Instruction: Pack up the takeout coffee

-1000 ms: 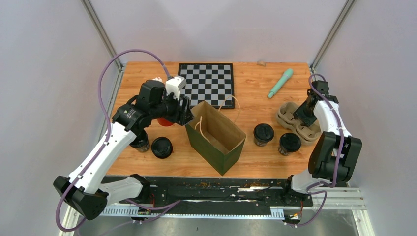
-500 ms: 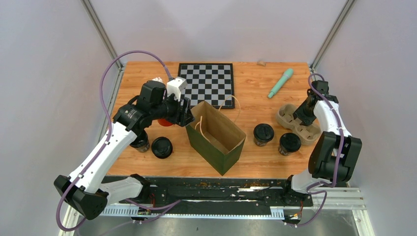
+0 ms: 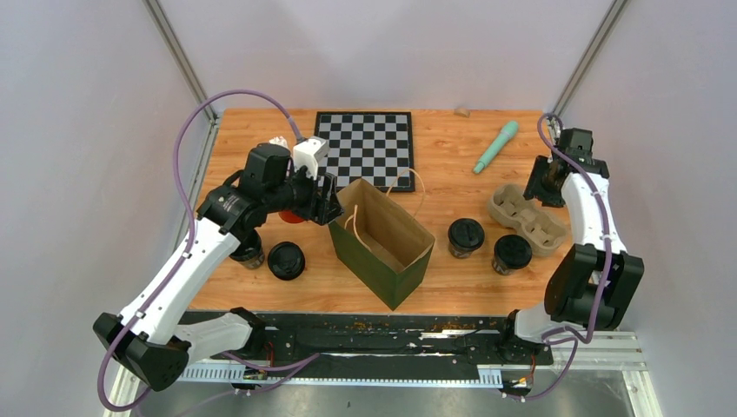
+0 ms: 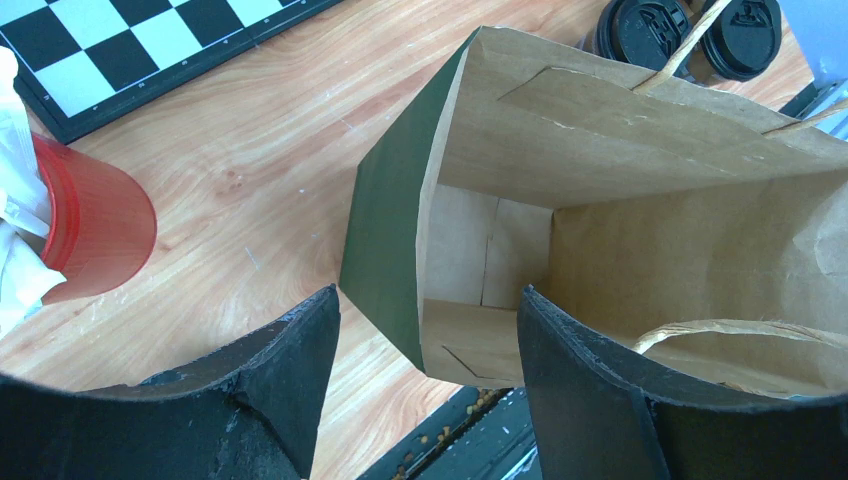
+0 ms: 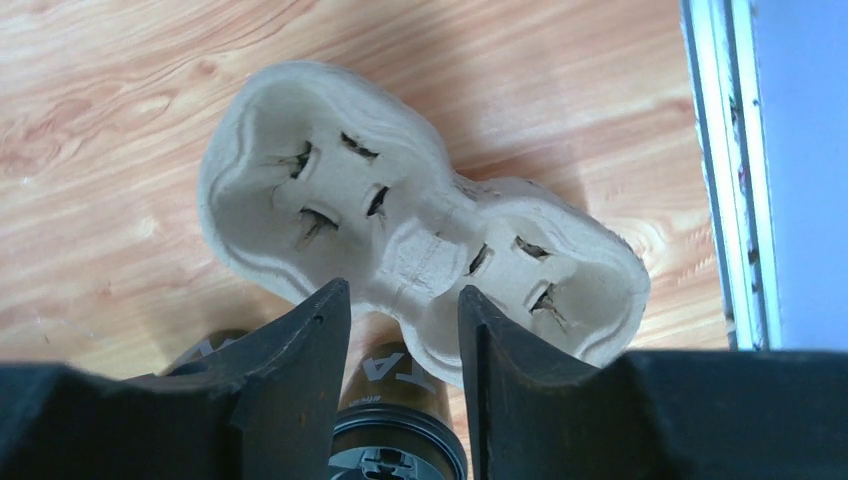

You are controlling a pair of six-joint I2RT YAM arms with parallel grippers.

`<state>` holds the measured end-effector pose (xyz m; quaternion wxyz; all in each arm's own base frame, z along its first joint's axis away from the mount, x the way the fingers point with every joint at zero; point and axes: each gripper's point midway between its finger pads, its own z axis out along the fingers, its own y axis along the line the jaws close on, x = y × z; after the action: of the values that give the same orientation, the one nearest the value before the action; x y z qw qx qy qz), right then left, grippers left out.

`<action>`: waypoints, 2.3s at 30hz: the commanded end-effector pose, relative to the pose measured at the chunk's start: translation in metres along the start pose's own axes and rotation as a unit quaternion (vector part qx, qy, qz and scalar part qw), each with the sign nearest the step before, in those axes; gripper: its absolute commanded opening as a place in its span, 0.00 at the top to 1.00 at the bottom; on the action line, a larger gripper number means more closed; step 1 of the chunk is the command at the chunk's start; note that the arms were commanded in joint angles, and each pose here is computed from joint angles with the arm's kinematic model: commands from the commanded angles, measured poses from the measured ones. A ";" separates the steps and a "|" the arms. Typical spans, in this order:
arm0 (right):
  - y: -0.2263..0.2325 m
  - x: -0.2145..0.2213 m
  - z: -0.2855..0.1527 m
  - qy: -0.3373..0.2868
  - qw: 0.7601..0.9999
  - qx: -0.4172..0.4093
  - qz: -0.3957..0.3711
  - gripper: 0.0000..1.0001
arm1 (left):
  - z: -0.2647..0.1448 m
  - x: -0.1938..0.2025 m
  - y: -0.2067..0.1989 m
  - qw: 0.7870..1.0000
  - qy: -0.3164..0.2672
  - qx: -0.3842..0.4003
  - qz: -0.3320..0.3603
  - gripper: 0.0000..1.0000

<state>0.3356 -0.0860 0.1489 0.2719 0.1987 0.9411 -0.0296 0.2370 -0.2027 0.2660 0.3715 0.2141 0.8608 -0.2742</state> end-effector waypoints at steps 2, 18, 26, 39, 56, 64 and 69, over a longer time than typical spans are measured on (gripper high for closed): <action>0.027 -0.012 -0.002 0.011 0.984 -0.112 -0.140 0.55 | -0.003 -0.004 -0.007 1.000 -0.019 0.018 -0.007 0.27; 0.007 -0.004 0.002 0.033 0.915 -0.134 -0.380 0.46 | -0.024 0.001 -0.011 0.999 -0.045 0.017 -0.014 0.25; 0.005 0.001 0.015 0.049 0.899 -0.151 -0.408 0.42 | -0.031 -0.004 -0.014 0.998 -0.052 0.018 -0.013 0.24; -0.001 0.015 0.031 0.081 0.886 -0.173 -0.423 0.43 | -0.027 -0.001 -0.012 0.999 -0.046 0.015 -0.014 0.24; -0.002 0.021 0.043 0.095 0.882 -0.187 -0.423 0.46 | -0.021 0.006 -0.008 0.999 -0.040 0.012 -0.016 0.23; 0.003 0.023 0.034 0.078 0.878 -0.198 -0.429 0.49 | -0.022 0.007 -0.008 0.999 -0.041 0.011 -0.016 0.23; -0.002 0.028 0.035 0.088 0.878 -0.189 -0.431 0.49 | -0.021 0.008 -0.009 0.999 -0.039 0.014 -0.016 0.22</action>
<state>0.3307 -0.0834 0.0933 0.1599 -0.2682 0.9481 0.0606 0.2145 -0.1949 0.2706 0.3857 0.1960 0.8512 -0.2972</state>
